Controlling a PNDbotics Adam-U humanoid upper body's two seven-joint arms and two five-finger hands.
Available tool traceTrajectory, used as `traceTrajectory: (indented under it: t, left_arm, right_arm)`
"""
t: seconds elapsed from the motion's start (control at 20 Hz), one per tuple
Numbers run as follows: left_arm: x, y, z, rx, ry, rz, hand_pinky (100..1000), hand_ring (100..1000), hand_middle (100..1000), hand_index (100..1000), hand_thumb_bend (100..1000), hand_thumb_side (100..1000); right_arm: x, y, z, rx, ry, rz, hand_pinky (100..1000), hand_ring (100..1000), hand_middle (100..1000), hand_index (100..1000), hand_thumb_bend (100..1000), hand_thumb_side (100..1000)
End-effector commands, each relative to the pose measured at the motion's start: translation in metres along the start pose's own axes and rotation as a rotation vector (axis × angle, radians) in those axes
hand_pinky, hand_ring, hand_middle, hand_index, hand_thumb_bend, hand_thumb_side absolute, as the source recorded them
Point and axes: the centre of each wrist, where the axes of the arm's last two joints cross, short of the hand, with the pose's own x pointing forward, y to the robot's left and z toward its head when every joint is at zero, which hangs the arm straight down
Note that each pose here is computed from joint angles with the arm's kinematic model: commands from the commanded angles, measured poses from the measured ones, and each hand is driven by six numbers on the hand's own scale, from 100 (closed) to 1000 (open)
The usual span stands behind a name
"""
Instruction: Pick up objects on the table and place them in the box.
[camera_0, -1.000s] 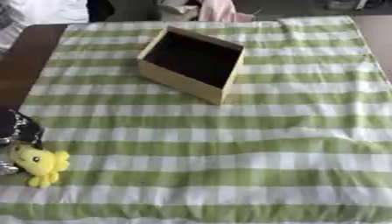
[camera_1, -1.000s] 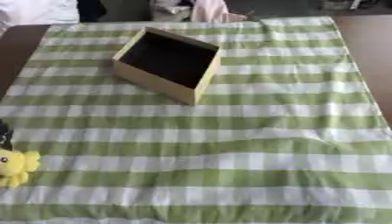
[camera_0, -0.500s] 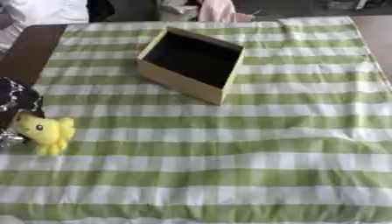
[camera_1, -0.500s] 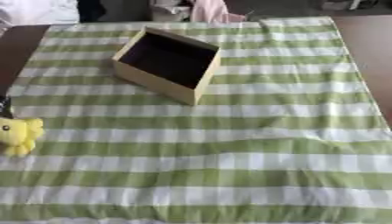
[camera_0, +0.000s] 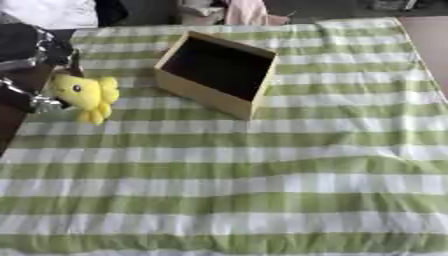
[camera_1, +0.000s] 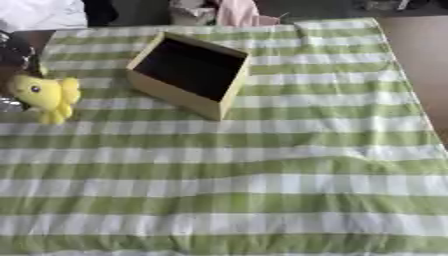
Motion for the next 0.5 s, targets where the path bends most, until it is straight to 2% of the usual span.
traceTrajectory:
  t: [0.05,0.25,0.5]
  left_arm:
    - [-0.004,0.015,-0.038,-0.007,-0.090,-0.001,386,524,463,571,100,100]
    - [-0.005,0.034,-0.087,0.019,-0.126,-0.005,391,527,465,573,100,100]
    - [-0.003,0.047,-0.127,0.040,-0.132,-0.033,390,526,465,571,100,100]
  right_arm:
    - [0.008,-0.003,-0.008,-0.005,-0.043,0.000,644,718,749,772,100,780]
    - [0.010,-0.002,-0.010,-0.013,-0.052,-0.011,643,717,749,772,100,781]
    - [0.012,0.000,-0.013,-0.016,-0.061,-0.032,643,717,749,772,100,783]
